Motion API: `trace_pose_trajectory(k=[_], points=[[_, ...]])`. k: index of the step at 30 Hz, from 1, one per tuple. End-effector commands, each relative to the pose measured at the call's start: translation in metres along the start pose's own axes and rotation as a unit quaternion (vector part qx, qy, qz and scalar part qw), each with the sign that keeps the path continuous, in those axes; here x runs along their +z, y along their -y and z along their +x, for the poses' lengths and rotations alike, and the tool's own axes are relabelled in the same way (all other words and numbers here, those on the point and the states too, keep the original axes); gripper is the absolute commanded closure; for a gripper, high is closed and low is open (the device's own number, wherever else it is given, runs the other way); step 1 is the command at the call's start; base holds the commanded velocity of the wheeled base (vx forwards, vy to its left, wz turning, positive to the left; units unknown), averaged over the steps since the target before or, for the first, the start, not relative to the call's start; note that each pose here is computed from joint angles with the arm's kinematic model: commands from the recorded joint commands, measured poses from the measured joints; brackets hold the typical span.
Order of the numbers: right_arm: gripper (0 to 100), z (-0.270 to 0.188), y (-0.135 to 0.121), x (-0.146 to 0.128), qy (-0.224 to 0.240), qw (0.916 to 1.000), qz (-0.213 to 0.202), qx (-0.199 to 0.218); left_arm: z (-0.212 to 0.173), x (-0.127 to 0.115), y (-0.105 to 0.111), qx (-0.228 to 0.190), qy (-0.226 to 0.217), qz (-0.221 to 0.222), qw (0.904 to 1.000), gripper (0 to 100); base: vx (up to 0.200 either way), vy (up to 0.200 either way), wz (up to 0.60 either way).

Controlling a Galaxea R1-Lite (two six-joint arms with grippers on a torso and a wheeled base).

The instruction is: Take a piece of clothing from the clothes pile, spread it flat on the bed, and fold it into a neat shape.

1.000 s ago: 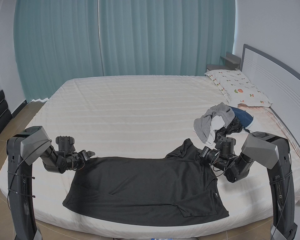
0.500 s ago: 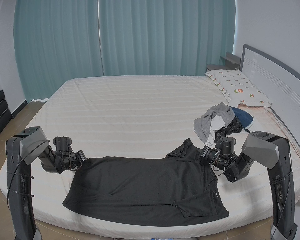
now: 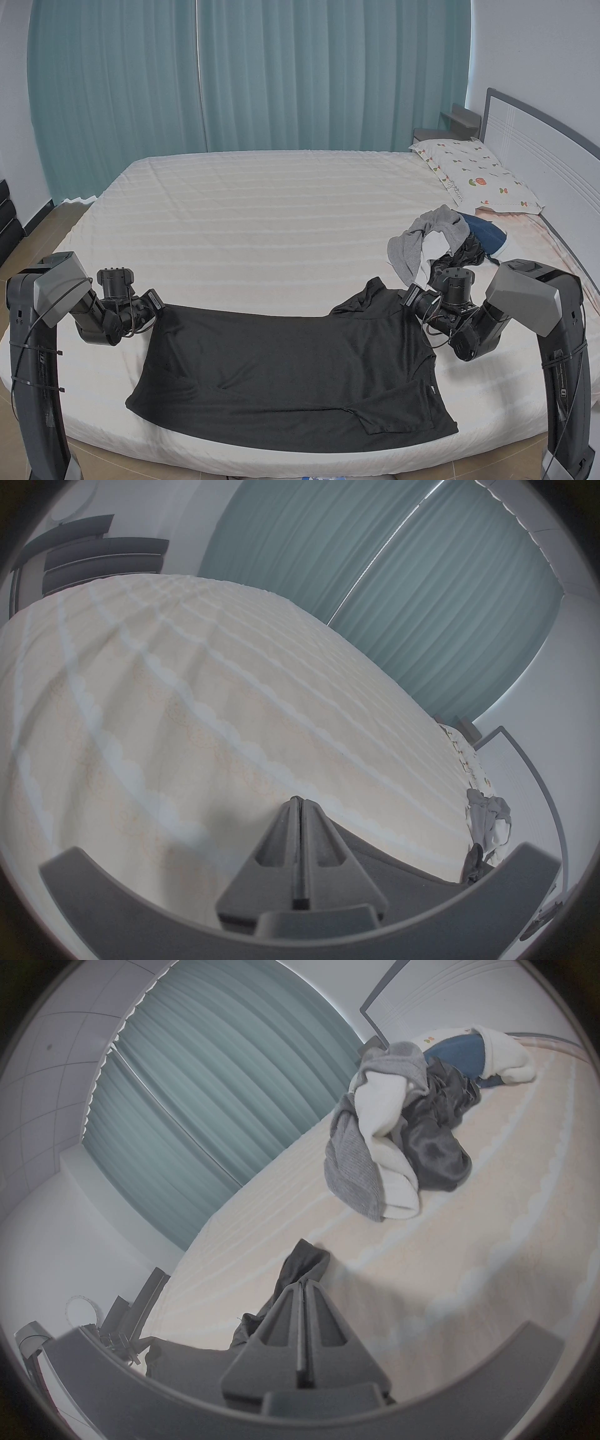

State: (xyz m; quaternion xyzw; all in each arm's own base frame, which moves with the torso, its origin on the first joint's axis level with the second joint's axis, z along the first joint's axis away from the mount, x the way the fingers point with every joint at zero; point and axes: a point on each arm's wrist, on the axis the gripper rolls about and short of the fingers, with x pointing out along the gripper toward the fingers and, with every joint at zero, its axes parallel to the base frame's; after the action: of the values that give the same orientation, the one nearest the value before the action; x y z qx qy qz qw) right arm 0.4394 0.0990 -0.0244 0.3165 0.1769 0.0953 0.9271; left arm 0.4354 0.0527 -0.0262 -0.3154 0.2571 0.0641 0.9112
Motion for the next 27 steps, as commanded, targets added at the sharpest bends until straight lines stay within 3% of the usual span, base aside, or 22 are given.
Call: trace_pose_trajectory(k=[1,19,27], points=[[100,-0.003,-0.008,0.007,0.015,0.9998,-0.004,0.012,-0.006,0.006,0.003,-0.004,0.009,-0.007,0.9999,100,0.000,0.000,0.00],[100,-0.023,-0.004,0.019,0.013,0.9998,-0.016,0.005,-0.025,0.012,-0.003,-0.001,0.010,-0.022,0.9997,100,0.000,0.000,0.00],[100,-0.044,0.007,0.021,-0.015,0.9998,-0.010,-0.002,-0.027,0.012,-0.002,-0.001,0.009,-0.019,0.9998,100,0.000,0.000,0.00]])
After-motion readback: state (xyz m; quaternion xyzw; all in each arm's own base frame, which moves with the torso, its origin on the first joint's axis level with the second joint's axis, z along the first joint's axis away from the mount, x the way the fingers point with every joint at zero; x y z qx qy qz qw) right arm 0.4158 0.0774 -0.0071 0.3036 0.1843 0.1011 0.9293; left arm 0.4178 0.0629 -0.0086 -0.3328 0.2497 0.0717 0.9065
